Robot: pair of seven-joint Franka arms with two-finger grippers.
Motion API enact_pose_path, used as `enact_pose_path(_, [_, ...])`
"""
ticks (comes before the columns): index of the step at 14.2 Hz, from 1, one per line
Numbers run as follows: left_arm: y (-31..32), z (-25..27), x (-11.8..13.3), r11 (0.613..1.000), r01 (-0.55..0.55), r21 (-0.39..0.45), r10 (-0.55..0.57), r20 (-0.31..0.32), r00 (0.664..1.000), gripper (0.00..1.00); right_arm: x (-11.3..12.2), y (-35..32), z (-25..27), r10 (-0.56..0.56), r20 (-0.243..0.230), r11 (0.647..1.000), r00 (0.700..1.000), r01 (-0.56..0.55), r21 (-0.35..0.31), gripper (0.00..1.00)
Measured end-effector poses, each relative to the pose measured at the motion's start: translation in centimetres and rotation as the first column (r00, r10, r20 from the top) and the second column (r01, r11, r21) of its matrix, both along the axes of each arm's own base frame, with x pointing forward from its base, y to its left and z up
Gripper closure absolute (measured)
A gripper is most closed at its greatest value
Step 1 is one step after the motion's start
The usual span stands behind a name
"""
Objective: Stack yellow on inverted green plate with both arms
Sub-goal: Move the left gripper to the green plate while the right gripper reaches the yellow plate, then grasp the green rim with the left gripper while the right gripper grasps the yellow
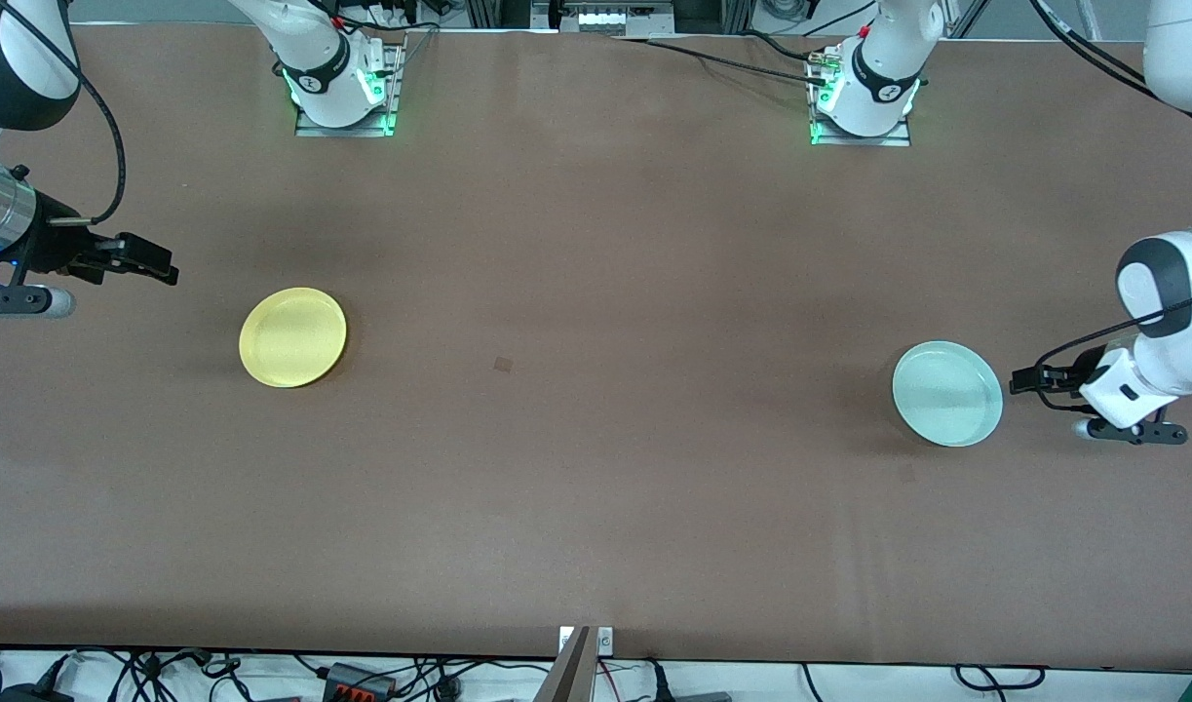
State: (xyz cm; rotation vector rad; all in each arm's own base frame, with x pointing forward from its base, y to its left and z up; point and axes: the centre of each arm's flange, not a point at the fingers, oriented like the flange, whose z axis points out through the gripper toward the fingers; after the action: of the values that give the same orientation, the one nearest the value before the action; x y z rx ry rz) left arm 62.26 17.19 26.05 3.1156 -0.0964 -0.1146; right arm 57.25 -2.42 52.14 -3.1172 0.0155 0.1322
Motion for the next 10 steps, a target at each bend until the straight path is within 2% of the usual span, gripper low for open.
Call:
enact_pose_path(2, [0.9,-2.8,-0.7,0.998,-0.003,-0.058,0.003,0.009,1.000,0.01,0.2,0.0,-0.7,0.000,-0.015,1.000,1.000,0.000,0.000,0.00])
enact_pose_path(5, [1.8,-6.0,-1.4,0.985,0.008,-0.174,-0.005,0.017,1.000,0.04,1.1,0.0,-4.1,0.000,-0.074,1.000,0.997,0.000,0.002,0.00])
enact_pose_path(6, [2.0,-6.8,-1.6,0.980,0.012,-0.197,-0.008,0.021,1.000,0.10,1.4,0.0,-5.5,0.000,-0.096,1.000,0.995,0.000,0.002,0.00])
enact_pose_path(7, [2.1,-7.3,-1.7,0.977,0.015,-0.211,-0.010,0.025,1.000,0.10,1.8,0.0,-6.7,0.000,-0.115,1.000,0.993,0.001,0.003,0.00])
enact_pose_path(8, [2.2,-7.7,-1.8,0.976,0.016,-0.219,-0.011,0.027,1.000,0.16,2.0,-0.1,-7.8,-0.002,-0.131,1.000,0.991,0.002,0.003,0.00])
enact_pose_path(9, [2.2,-8.0,-1.8,0.975,0.017,-0.221,-0.012,0.025,1.000,0.28,2.2,-0.2,-8.8,-0.003,-0.146,1.000,0.989,0.004,0.003,0.00])
enact_pose_path(10, [2.3,-8.2,-1.8,0.975,0.017,-0.221,-0.012,0.024,1.000,0.28,2.3,-0.4,-9.6,-0.006,-0.158,1.000,0.987,0.006,0.003,0.00])
